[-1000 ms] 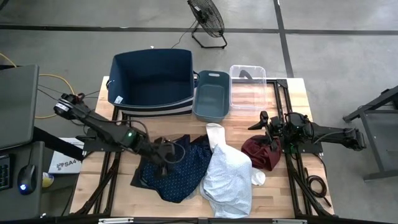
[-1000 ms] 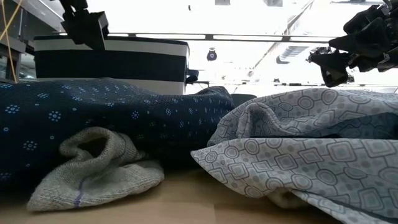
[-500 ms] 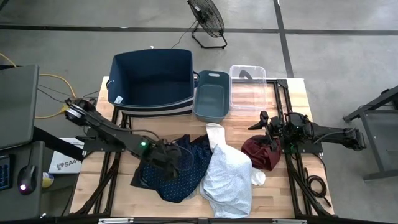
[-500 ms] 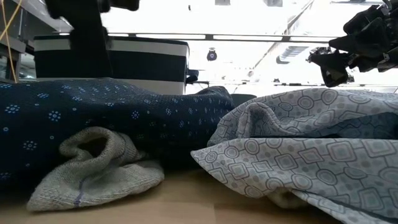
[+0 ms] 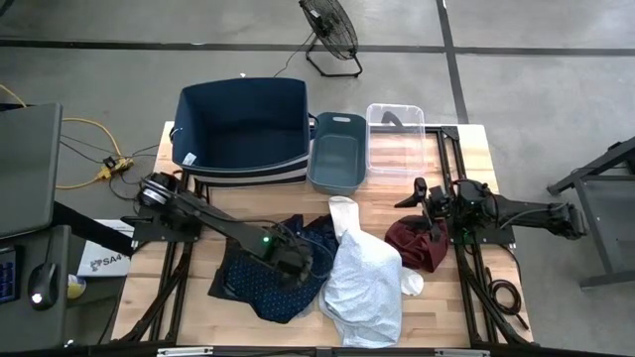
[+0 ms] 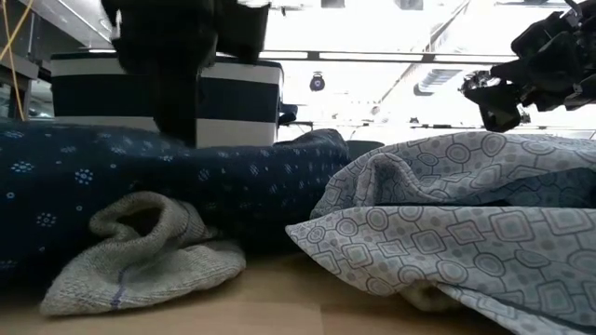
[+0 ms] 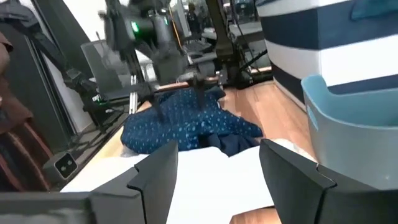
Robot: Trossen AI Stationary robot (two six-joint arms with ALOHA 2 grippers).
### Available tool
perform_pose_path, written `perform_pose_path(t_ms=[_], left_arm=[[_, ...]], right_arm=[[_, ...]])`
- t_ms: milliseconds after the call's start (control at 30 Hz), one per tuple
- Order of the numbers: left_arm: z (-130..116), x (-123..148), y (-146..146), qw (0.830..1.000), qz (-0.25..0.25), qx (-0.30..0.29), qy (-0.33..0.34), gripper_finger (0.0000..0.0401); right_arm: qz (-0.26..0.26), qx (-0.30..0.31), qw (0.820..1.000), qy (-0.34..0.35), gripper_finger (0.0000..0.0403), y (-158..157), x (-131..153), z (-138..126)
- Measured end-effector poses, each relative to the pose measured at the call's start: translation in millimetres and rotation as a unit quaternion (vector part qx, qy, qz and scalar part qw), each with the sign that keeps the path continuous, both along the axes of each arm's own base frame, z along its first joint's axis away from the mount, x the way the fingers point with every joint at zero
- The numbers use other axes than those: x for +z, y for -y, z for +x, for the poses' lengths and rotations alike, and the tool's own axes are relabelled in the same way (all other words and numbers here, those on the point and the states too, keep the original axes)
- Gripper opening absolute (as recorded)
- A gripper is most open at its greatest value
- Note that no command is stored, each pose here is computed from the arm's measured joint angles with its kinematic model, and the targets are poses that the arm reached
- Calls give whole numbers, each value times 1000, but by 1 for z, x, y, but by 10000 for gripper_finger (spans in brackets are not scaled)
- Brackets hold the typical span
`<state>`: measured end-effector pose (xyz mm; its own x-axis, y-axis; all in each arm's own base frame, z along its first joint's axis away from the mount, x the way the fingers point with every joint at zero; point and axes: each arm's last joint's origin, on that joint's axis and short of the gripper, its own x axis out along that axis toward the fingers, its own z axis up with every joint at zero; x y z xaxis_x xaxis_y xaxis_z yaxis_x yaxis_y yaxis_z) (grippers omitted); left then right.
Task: Pick & Place Cloths
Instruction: Put the blue shirt into the dark blue bin
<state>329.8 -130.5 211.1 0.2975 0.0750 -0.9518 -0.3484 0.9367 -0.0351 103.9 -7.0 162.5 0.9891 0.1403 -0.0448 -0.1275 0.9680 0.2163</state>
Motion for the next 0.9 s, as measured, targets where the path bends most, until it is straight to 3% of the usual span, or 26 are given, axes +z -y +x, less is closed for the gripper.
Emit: perform_pose_path(t_ms=[167, 433, 633, 900], left_arm=[[8, -19, -5, 999, -3, 10, -31, 386], [22, -37, -18, 997, -56, 26, -53, 386], [26, -49, -21, 996, -55, 30, -69, 384], [27, -54, -22, 995, -62, 31, -76, 312]], right_arm=[[0, 0, 1000, -3, 217, 0, -1, 0], [1, 0, 1000, -4, 217, 0, -1, 0], [1, 0, 1000, -4, 217, 0, -1, 0], [1, 0, 1000, -4, 217, 0, -1, 0]])
